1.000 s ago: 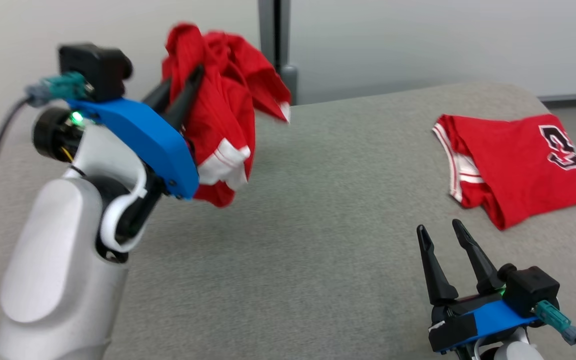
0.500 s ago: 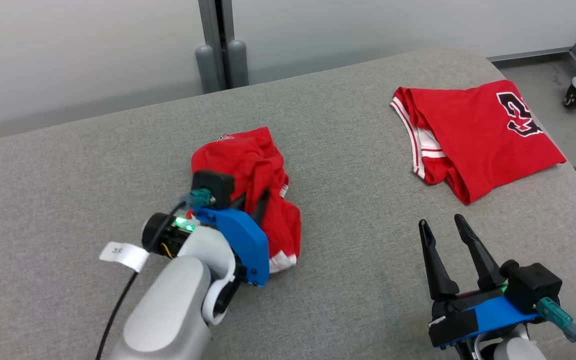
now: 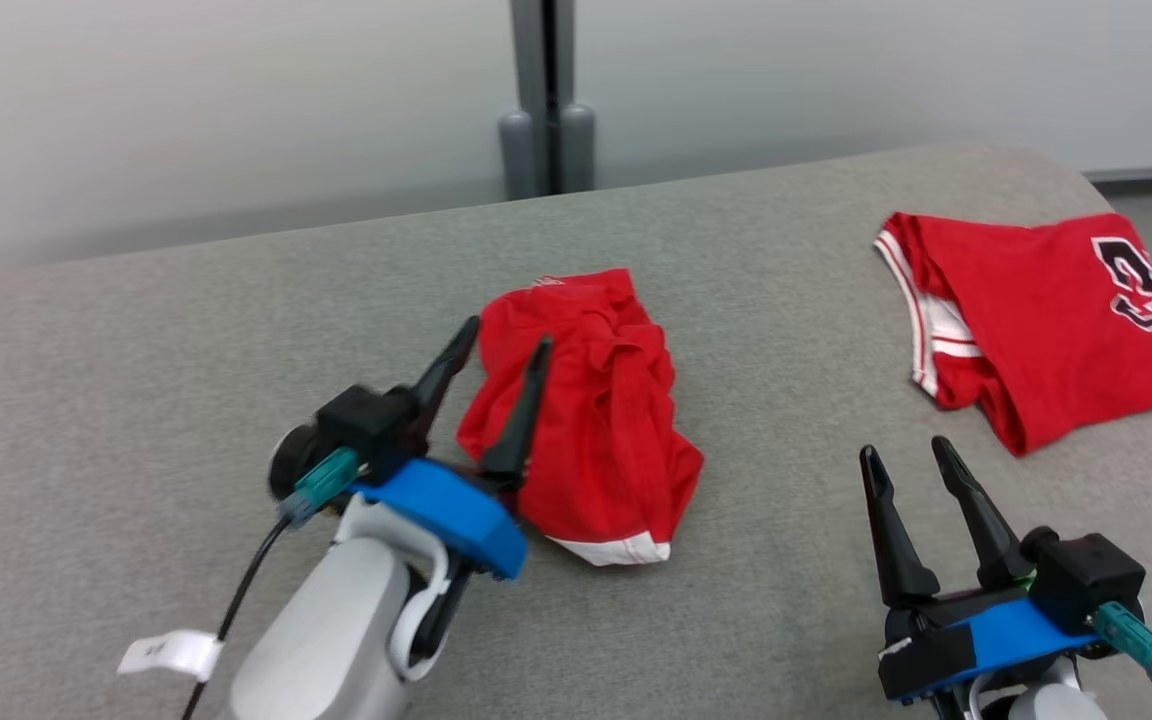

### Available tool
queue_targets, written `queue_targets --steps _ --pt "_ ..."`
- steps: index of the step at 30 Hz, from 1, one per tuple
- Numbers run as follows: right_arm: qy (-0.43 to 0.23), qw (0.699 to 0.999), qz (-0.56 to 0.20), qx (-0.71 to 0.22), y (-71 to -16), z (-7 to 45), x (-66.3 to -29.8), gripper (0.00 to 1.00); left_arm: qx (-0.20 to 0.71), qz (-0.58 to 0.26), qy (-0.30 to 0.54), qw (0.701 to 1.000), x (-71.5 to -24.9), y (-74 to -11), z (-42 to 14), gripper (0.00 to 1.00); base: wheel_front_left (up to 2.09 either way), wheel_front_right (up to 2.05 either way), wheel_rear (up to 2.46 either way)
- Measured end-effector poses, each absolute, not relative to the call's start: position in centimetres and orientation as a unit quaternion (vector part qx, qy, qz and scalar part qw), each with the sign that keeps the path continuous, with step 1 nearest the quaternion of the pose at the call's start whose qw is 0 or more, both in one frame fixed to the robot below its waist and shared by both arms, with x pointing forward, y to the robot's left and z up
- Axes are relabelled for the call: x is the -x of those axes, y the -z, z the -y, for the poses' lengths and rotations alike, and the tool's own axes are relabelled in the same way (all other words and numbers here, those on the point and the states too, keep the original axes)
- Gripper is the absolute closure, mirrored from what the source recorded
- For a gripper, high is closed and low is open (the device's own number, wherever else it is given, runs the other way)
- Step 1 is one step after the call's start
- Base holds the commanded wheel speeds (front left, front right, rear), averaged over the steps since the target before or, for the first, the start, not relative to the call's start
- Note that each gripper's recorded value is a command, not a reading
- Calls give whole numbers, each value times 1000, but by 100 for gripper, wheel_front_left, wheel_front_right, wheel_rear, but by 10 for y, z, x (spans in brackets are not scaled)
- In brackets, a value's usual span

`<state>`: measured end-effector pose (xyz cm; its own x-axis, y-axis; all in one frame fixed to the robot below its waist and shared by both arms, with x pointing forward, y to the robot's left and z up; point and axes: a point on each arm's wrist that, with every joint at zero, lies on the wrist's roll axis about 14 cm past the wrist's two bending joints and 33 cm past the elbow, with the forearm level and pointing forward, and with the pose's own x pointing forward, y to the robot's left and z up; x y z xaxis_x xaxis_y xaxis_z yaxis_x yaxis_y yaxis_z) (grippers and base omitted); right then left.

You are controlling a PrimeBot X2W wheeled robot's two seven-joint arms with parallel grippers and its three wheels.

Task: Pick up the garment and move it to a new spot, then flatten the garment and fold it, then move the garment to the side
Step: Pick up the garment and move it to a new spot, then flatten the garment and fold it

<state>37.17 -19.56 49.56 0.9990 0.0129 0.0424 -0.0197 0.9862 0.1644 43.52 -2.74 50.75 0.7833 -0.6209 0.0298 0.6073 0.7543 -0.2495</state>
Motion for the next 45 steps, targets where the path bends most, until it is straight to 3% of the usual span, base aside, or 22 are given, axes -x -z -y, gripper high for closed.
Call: queue_targets --steps 18,28,45 --pt "-55 995 14 -81 -504 168 -364 0 109 16 77 991 -386 -502 -161 0 0 0 0" --pt "-64 994 5 -85 -504 160 -360 0 69 -8 34 997 -365 -485 -198 0 0 0 0" --pt "-71 993 -2 -91 -501 152 -360 0 82 -9 29 996 -363 -483 -196 0 0 0 0"
